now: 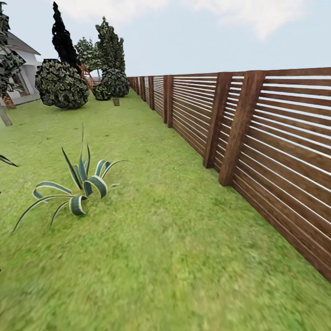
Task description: Take the three Easter eggs out of the wicker basket on the lawn in the garden, then place them on the lawn next to a single tree (choose any tree) so that all three eggs are next to the same tree and none are left in the basket.
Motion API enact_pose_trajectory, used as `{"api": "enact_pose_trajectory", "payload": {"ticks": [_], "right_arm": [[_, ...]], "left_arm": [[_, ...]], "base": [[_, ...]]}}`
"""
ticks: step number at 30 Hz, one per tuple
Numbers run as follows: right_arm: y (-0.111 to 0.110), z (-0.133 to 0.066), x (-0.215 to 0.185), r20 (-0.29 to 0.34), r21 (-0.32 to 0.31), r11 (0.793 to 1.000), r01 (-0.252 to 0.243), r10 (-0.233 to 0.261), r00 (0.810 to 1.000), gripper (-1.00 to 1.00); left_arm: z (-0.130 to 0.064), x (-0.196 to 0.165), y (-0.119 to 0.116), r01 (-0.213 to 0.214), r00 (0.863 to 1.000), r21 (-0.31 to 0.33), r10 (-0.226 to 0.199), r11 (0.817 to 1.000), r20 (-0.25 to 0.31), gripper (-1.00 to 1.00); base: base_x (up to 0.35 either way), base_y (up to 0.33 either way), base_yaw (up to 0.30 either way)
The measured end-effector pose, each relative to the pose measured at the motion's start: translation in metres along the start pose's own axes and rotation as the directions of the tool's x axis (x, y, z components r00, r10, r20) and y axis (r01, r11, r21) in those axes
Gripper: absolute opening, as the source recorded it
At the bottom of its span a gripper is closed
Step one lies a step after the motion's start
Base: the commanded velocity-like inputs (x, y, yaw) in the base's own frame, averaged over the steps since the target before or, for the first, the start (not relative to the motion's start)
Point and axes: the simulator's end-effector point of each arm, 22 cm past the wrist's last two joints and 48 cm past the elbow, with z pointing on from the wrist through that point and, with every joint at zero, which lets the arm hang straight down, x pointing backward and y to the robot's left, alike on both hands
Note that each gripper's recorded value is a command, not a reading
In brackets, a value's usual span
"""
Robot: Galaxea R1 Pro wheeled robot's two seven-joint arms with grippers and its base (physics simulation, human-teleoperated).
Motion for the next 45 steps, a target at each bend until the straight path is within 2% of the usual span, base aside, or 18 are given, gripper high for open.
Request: {"api": "enact_pose_trajectory", "payload": {"ticks": [21,40,45], "right_arm": [[-0.005,-0.001,0.003,0.001,0.018,1.0,0.001,-0.001,1.0,1.0],[-0.011,-0.001,0.002,0.004,0.037,0.999,-0.002,0.002,1.0,1.0],[-0.01,-0.001,0.001,0.006,0.035,0.999,0.0,0.0,1.0,1.0]], "left_arm": [[0.0,0.0,0.0,0.0,1.0,0.0,0.0,1.0,0.0,1.0],[-0.001,0.001,-0.01,-0.004,1.0,0.037,0.004,0.999,0.001,1.0],[-0.001,-0.006,-0.013,0.006,0.999,0.041,-0.008,0.999,0.038,1.0]], "base": [[0.317,0.0,-0.001],[0.313,-0.073,0.0],[0.307,-0.081,0.0]]}}
